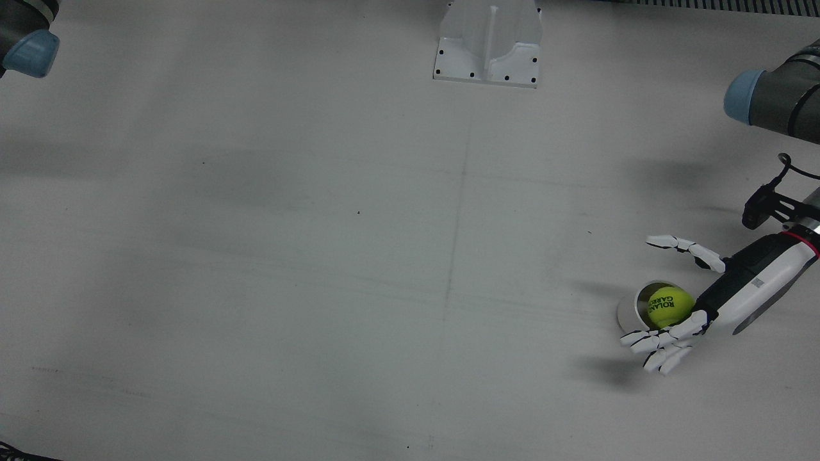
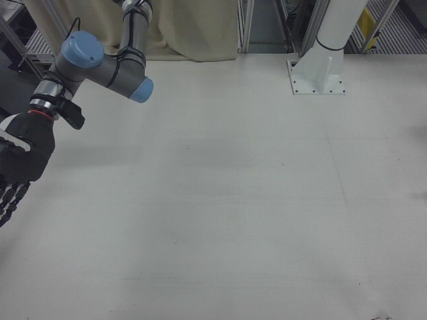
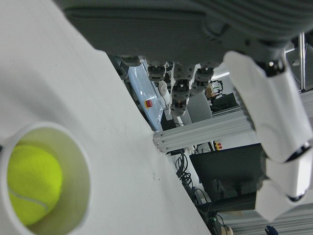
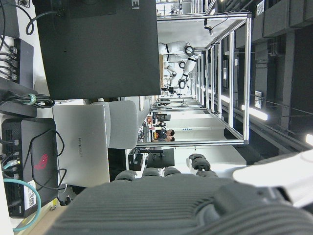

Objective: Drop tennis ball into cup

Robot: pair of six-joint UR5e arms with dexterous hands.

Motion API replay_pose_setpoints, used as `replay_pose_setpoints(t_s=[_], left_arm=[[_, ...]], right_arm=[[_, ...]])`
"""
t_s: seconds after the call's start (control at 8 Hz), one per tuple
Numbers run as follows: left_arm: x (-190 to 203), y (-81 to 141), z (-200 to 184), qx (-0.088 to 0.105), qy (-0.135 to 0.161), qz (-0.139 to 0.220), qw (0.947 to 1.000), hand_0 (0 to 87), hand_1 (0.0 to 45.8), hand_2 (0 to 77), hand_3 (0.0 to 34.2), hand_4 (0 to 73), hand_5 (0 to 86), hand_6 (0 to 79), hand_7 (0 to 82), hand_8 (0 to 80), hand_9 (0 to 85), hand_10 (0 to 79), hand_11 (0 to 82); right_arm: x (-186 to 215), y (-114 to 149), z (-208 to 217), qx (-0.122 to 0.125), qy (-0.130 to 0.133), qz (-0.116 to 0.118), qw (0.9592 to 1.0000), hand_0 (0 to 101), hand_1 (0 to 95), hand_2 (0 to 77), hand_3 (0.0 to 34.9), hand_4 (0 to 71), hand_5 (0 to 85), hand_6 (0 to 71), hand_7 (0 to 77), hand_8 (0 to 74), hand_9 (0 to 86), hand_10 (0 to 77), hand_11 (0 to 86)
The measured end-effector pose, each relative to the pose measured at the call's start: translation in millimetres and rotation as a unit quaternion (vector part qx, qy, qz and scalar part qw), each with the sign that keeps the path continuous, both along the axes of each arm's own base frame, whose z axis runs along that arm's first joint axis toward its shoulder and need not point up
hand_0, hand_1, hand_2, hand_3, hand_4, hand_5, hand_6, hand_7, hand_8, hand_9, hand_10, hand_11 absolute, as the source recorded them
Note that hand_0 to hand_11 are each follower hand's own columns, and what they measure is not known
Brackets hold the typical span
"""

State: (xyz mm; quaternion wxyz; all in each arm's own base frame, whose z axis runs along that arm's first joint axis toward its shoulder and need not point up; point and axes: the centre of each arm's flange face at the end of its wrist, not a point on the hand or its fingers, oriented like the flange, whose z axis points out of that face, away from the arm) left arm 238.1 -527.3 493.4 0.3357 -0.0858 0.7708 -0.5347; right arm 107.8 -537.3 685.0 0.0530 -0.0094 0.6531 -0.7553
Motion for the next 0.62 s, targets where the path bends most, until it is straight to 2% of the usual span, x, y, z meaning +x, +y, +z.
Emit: replay_pose_setpoints(t_s=[0.12,0.25,0.38,0.5,0.62], left_arm=[[-59,-21,-1,-0.009,0.016,-0.035,0.9992,43.1,6.5,21.8,0.0,12.0,4.4,20.7,6.0,3.3,2.2,0.0,0.5],[-141,-40,2,-0.010,0.025,-0.079,0.9965,41.6,9.8,20.7,0.0,13.1,8.2,30.0,6.5,6.5,2.2,0.0,0.0],[-219,-37,31,-0.024,0.035,-0.123,0.9915,41.4,9.8,16.9,0.0,15.3,7.1,24.5,9.8,7.1,3.3,0.0,1.1],[-268,-18,69,-0.048,0.055,-0.152,0.9856,41.4,9.8,16.9,0.0,15.3,7.1,24.5,9.8,7.1,3.3,0.0,1.1],[-302,0,96,-0.064,0.072,-0.176,0.9797,42.6,9.3,15.8,0.0,12.0,6.5,27.3,9.8,7.1,3.3,1.1,2.7]], right_arm=[[0,0,0,0.000,0.000,0.000,1.0000,0,0.5,0.5,0.0,0.0,0.0,0.0,0.0,0.0,0.0,0.0,0.5],[0,0,0,0.001,0.000,0.000,1.0000,0,0.5,0.5,0.0,0.0,0.0,0.0,0.0,0.0,0.0,0.0,0.5],[0,0,0,0.000,0.000,0.000,1.0000,0,0.5,0.5,0.0,0.0,0.0,0.0,0.0,0.0,0.0,0.0,0.5],[0,0,0,0.000,0.000,0.000,1.0000,0,0.5,0.5,0.0,0.0,0.0,0.0,0.0,0.0,0.0,0.0,0.5],[0,0,0,0.000,0.000,0.000,1.0000,0,0.5,0.5,0.0,0.0,0.0,0.0,0.0,0.0,0.0,0.0,0.5]])
